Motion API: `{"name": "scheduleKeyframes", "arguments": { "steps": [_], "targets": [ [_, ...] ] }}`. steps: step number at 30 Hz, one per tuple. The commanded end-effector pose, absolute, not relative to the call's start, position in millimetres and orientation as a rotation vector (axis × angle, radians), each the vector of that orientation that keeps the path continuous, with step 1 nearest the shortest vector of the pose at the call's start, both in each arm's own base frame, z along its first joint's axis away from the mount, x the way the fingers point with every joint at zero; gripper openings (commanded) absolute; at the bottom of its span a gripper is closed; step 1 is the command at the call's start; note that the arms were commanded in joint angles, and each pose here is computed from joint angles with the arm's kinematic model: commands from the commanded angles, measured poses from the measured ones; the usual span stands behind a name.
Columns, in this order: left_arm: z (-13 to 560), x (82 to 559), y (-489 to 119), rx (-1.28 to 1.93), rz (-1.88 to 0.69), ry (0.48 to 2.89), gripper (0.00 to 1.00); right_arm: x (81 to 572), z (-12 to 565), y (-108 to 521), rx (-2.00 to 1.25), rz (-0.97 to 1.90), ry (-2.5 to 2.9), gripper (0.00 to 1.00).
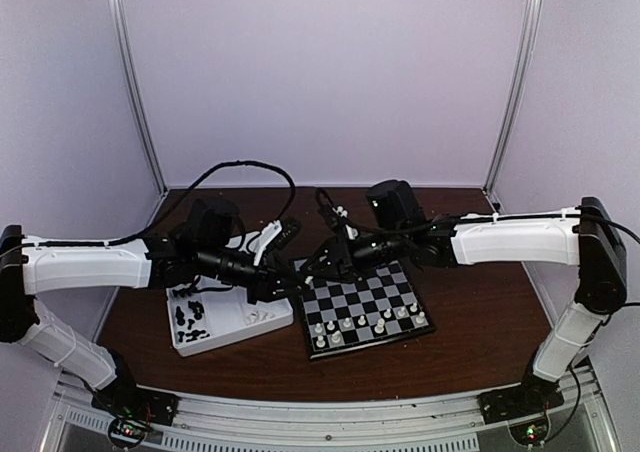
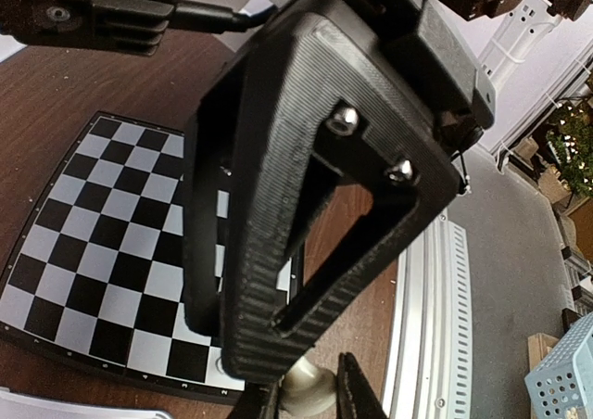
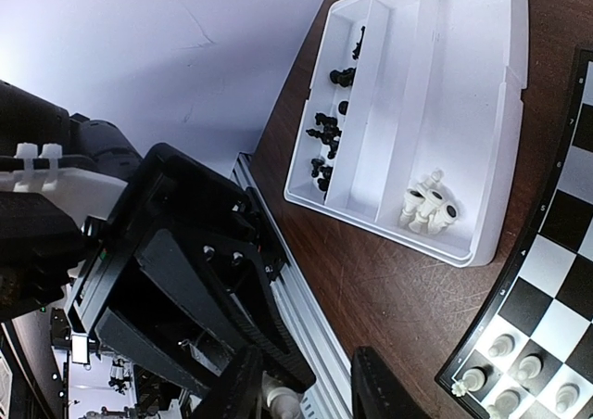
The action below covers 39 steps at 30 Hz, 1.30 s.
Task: Set up the chess pieces on the board
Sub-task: Place the chess piece on the chessboard.
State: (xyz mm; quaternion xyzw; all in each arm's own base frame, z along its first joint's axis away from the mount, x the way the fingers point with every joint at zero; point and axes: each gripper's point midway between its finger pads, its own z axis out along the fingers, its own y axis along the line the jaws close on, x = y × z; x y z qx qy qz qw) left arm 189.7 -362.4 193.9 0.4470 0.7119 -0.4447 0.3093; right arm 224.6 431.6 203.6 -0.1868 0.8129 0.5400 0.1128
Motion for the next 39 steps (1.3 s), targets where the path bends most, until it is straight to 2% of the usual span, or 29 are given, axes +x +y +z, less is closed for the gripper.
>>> {"name": "scheduleKeyframes", "arguments": {
  "steps": [1,6,16,19,25,34,36,39],
  "targets": [
    [203,189,-367,1.196,-1.190,1.815,0.12,222,214,433,-0.573,1.635,2.357,0.37],
    [203,188,-368,1.204,-1.198,1.813,0.12,219,218,434,-0.562,1.695,2.335,0.40],
    [204,187,-367,1.205,-1.194,1.812,0.12,216,220,427,-0.552,1.700,2.332,0.34],
    [204,187,-366,1.206,-1.190,1.813,0.12,215,220,426,-0.551,1.699,2.330,0.32],
    [202,187,-366,1.207,-1.191,1.820,0.12,215,221,425,-0.551,1.703,2.327,0.20],
    [201,189,-364,1.194,-1.171,1.827,0.12,215,225,421,-0.554,1.708,2.315,0.11],
    [201,189,-364,1.194,-1.170,1.829,0.12,215,225,420,-0.551,1.708,2.313,0.05],
    [200,191,-363,1.187,-1.160,1.835,0.17,216,227,418,-0.545,1.702,2.306,0.04]
  ]
}}
